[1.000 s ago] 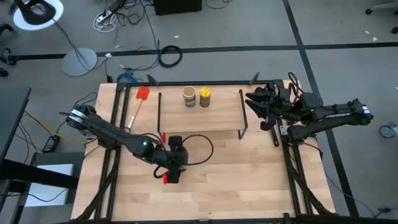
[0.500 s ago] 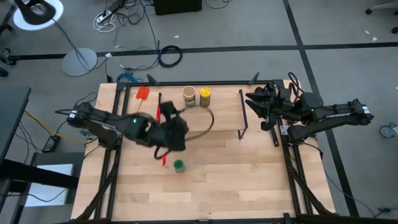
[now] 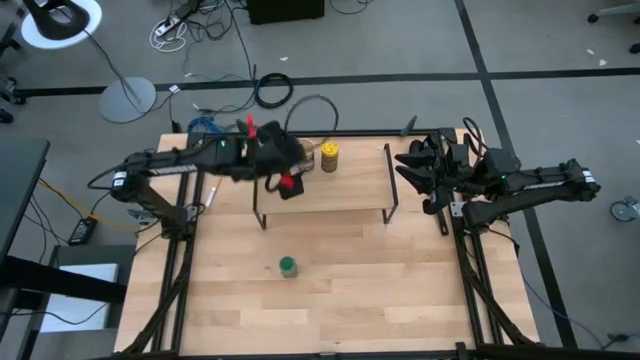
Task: Shelf spices
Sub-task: Remove the brown seasoning bottle from the shelf
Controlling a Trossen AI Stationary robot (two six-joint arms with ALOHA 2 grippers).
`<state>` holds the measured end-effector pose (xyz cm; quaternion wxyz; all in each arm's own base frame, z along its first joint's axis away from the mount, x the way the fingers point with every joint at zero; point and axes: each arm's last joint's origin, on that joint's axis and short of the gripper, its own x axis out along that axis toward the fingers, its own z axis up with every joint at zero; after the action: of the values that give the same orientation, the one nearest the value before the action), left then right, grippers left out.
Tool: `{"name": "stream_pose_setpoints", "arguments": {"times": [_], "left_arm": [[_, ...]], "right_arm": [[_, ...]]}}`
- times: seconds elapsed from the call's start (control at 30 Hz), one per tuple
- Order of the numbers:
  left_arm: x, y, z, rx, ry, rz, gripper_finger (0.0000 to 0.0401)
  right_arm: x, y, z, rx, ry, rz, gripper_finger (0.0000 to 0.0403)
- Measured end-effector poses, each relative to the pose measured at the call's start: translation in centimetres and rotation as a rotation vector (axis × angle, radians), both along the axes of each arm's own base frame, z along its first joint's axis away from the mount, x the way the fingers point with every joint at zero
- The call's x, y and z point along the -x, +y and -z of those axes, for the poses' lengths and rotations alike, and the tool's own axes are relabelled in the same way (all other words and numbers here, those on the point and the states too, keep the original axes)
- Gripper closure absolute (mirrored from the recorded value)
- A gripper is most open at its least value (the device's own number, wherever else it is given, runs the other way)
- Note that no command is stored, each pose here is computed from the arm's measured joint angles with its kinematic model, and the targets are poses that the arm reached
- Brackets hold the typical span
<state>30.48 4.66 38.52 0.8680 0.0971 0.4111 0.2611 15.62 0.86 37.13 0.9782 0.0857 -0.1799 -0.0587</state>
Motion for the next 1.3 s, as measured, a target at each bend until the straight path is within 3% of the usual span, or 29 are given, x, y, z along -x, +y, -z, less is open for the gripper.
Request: {"name": "stream_pose_setpoints", "arguments": {"times": [0.13,0.3,0.67,1.07,1.3], "left_arm": [[0.2,2.8,0.0,0.113,-0.038,0.029,0.0002],[0.6,5.0,0.0,0.161,-0.056,0.013,0.0002],[-0.3,6.3,0.3,0.216,-0.130,0.081,0.0002],[-1.6,8.1,2.7,0.284,-0.065,0.078,0.0001],[-2.1,9.6,4.4,0.382,-0.032,0.093,0.0005]], "right_arm": [[0.0,0.0,0.0,0.000,-0.002,0.000,0.0266],[0.0,0.0,-0.1,0.002,-0.006,-0.007,0.0266],[0.0,0.0,-0.1,-0.020,-0.010,-0.015,0.0266],[0.1,0.4,-0.1,-0.040,-0.020,-0.047,0.0266],[0.1,0.4,-0.2,-0.040,-0.024,-0.049,0.0266]]}}
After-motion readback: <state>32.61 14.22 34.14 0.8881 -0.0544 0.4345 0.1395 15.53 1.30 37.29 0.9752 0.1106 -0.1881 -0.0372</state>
